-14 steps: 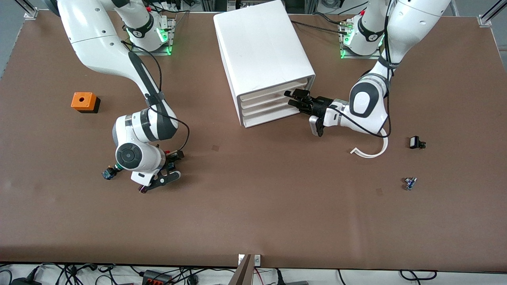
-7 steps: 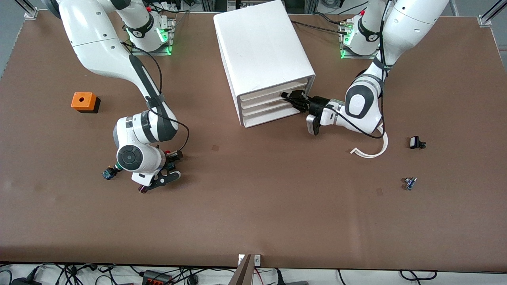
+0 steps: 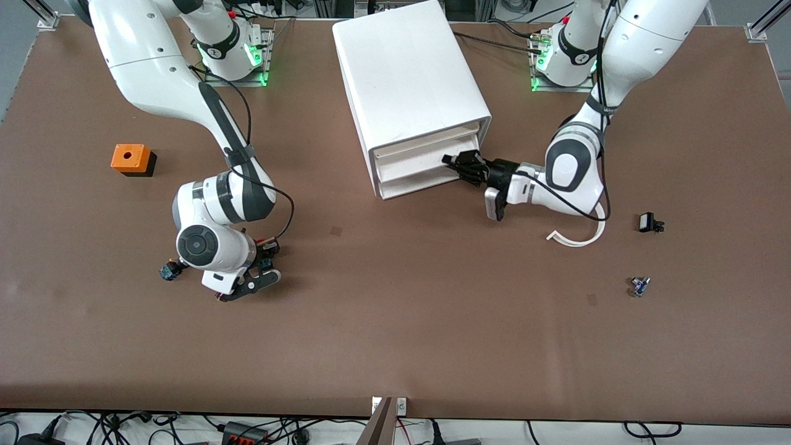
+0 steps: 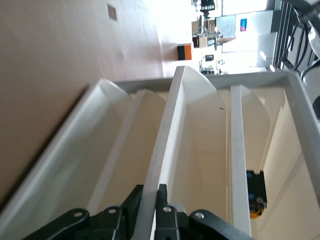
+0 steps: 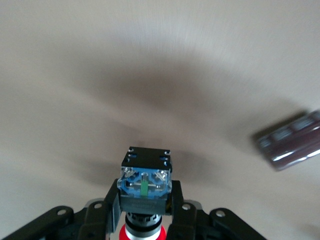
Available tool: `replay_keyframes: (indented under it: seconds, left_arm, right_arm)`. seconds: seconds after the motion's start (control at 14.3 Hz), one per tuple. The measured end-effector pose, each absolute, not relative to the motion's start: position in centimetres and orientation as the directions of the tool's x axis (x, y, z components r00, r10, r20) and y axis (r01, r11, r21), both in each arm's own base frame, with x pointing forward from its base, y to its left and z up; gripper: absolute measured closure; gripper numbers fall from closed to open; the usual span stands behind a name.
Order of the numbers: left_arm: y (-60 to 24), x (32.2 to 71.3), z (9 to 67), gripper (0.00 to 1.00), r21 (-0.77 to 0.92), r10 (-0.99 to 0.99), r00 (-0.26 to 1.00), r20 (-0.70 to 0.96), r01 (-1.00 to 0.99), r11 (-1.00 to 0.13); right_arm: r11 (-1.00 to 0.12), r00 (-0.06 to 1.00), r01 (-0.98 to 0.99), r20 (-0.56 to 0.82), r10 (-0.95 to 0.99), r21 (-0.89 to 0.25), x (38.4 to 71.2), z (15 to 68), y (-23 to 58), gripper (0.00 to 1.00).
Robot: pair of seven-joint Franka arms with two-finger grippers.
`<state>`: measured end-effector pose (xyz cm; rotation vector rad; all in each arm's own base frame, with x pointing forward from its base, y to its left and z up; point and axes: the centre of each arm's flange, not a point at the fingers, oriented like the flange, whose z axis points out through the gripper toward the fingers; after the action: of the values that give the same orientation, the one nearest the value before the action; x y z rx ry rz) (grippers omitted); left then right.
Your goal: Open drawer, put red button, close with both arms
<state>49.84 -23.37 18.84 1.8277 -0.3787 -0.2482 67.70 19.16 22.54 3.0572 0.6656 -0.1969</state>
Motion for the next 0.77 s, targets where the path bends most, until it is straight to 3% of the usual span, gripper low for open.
replay_keyframes:
  seconds: [0.35, 0.42, 0.77]
  left_arm:
    - [-21.5, 55.3, 17.8, 0.85, 0.959, -0.344, 0.937, 0.059, -0.149, -0.24]
    - [-21.5, 55.5, 17.7, 0.79, 0.96, -0.345, 0.937, 0.047, -0.138, -0.244]
    - [-19.6, 56.8, 18.0, 0.33, 0.938, -0.334, 0.94, -0.076, -0.046, -0.344]
  right_arm:
    - [-0.882, 0.882, 0.471, 0.031, 0.47, -0.002, 69.4, 34.0, 24.2, 0.58]
    - [-0.868, 0.866, 0.497, 0.066, 0.496, 0.003, 68.9, 36.4, 26.4, 0.58]
    - [-0.796, 0.776, 0.606, 0.21, 0.594, 0.012, 63.0, 45.2, 39.7, 0.58]
